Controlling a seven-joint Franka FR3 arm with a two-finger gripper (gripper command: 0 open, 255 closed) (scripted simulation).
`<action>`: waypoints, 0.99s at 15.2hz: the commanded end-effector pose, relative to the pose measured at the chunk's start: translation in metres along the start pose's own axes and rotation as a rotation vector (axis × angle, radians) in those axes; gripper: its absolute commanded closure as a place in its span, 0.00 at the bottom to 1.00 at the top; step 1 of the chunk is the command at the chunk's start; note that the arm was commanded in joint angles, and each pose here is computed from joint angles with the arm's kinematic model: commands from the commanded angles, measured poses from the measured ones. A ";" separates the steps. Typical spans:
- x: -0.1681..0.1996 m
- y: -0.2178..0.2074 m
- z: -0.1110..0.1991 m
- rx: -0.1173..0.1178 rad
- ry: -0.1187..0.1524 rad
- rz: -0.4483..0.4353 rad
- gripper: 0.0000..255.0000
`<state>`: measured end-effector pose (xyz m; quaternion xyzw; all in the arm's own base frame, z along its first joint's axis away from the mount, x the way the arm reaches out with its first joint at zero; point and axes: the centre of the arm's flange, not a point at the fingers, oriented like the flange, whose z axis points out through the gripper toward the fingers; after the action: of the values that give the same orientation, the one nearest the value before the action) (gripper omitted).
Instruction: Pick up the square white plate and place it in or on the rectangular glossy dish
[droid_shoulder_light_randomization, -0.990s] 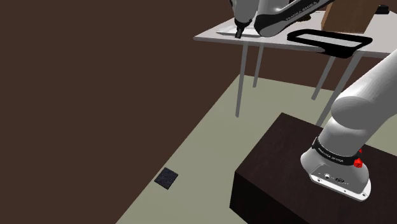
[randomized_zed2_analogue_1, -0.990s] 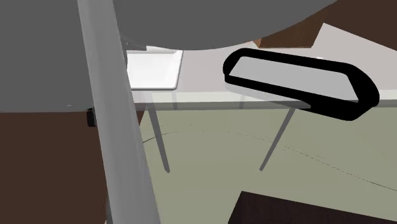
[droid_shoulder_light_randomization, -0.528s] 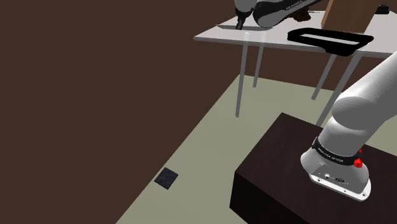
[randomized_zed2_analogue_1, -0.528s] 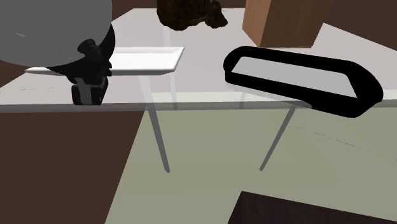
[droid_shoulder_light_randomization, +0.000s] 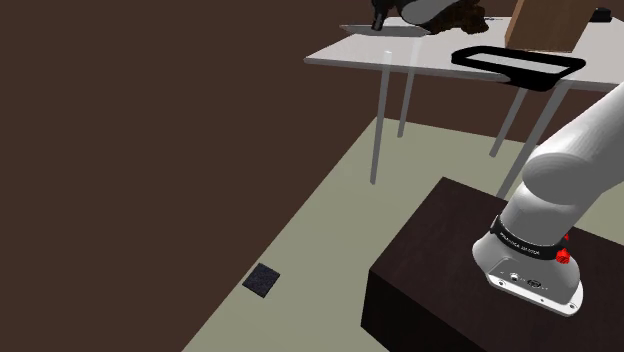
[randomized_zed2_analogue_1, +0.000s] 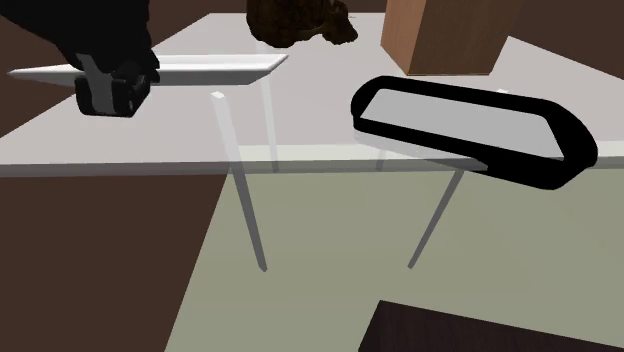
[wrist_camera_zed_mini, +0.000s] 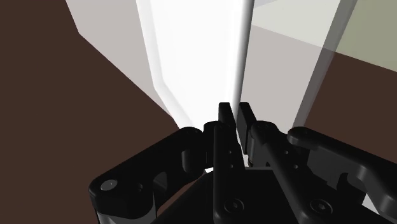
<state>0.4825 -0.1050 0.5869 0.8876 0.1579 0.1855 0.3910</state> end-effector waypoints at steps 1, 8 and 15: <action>0.002 0.008 -0.007 0.000 0.000 0.000 1.00; -0.018 0.024 -0.031 0.000 0.000 0.000 1.00; -0.103 0.022 -0.069 0.000 0.000 0.000 1.00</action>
<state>0.3766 -0.1185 0.6247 0.8876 0.1576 0.1853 0.3910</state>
